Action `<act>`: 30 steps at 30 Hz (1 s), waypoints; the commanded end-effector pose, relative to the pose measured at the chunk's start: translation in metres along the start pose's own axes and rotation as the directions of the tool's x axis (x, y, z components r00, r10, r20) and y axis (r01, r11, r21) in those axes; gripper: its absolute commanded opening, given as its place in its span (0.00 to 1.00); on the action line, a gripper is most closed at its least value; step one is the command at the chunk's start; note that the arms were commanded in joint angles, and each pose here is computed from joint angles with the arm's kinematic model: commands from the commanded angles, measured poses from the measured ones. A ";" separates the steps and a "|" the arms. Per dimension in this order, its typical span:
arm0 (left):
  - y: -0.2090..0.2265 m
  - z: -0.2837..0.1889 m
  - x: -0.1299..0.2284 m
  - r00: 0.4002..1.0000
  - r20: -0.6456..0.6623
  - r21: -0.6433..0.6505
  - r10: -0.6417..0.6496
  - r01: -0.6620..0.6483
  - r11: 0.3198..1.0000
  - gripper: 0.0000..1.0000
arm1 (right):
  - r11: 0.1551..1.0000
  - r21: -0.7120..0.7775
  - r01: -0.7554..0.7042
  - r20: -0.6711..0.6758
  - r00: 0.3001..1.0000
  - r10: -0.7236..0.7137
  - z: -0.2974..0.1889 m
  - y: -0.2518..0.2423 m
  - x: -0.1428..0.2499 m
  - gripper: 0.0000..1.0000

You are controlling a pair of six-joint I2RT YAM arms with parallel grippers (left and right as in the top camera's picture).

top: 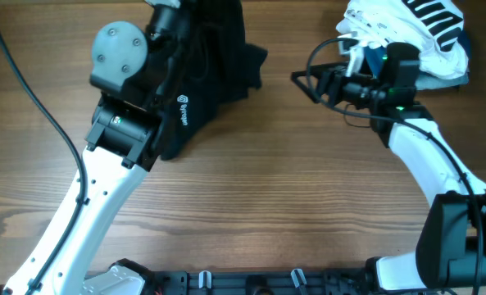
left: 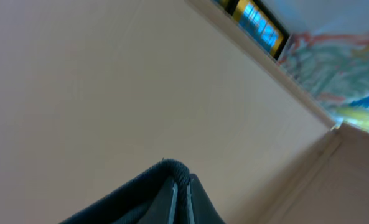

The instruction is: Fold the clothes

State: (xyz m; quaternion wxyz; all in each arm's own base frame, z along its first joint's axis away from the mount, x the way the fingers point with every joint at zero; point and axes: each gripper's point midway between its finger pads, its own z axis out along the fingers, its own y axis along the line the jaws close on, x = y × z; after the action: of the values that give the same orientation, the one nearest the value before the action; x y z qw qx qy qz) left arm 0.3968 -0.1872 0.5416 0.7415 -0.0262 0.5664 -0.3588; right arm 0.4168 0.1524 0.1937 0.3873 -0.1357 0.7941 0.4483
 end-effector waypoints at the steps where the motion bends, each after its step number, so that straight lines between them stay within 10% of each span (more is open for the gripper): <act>1: -0.026 -0.007 -0.057 0.990 0.140 0.065 -0.003 -0.006 0.998 0.04 | 1.000 -0.030 -0.006 -0.053 0.999 0.004 0.026 0.007 0.017 0.85; 21: -0.026 -0.012 -0.090 0.974 0.228 0.035 -0.001 -0.008 0.999 0.04 | 0.939 -0.343 -0.025 -0.194 0.980 -0.044 0.087 0.057 0.077 0.72; 30: -0.039 -0.023 -0.122 0.932 0.360 0.088 -0.027 -0.006 0.996 0.04 | 0.966 -0.259 -0.006 -0.211 0.976 -0.050 0.110 0.062 0.092 0.87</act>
State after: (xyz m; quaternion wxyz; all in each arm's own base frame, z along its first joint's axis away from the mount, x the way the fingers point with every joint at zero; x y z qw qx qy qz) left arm 0.3690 -0.1555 0.6185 0.8060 -0.0545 0.4578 -0.3713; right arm 0.3700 0.2858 0.1374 0.2817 -0.2516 0.7545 0.5367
